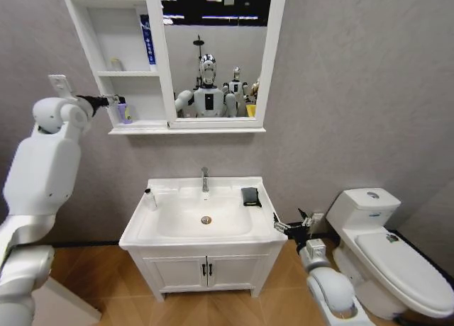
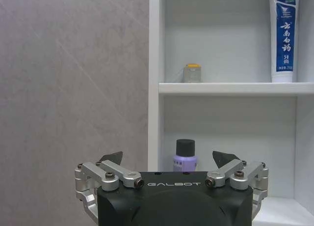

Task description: Move facial cleanser and shampoo from washbasin to cabinet, then wipe washbasin with towel.

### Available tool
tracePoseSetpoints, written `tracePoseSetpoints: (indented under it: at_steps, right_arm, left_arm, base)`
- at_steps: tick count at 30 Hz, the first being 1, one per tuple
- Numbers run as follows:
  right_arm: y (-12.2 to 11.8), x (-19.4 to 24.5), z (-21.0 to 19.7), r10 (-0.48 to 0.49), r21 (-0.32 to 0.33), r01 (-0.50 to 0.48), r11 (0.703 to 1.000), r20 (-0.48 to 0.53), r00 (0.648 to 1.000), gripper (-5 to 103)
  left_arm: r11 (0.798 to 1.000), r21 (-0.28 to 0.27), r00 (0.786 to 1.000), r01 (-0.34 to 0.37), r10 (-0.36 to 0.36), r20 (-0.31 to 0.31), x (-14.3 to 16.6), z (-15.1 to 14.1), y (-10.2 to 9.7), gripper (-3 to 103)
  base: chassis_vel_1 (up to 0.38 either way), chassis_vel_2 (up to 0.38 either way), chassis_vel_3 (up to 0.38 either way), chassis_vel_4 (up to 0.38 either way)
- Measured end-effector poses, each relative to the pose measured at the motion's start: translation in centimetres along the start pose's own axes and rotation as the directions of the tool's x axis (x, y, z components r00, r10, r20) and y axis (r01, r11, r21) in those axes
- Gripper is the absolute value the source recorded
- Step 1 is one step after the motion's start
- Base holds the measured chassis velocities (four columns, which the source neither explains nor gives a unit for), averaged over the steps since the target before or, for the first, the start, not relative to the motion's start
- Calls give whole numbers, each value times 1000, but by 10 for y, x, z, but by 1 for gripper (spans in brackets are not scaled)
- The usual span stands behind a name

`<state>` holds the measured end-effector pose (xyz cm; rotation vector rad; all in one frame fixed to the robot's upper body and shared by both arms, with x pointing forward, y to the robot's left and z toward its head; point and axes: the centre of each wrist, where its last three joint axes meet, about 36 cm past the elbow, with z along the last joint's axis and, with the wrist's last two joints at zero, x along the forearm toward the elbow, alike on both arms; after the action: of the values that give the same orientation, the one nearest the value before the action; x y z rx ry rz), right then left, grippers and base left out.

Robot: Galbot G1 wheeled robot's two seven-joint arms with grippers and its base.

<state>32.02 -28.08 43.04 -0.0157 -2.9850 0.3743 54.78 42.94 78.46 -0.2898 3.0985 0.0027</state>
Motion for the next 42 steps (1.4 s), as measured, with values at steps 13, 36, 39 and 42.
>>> tracePoseSetpoints:
  at_steps: [13,36,39,42]
  right_arm:
    - [1,2,-2,24,-11,-24,1000,2,1000,100]
    - [0,-3,9,39,-11,-39,999,-8,999,100]
    - [0,-4,10,42,-10,-42,999,-6,999,100]
    - [-1,-3,11,47,-7,-47,999,-6,999,100]
  left_arm:
    - [1000,-21,998,-17,15,-64,120,162,-32,100]
    - [998,-32,970,-47,38,-239,143,409,-74,100]
    - [998,-37,968,-50,40,-247,129,418,-78,100]
    - [998,-43,967,-54,42,-250,115,422,-77,100]
  base:
    - [0,0,0,0]
    - [0,0,0,0]
    - [0,0,0,0]
    - [0,0,0,0]
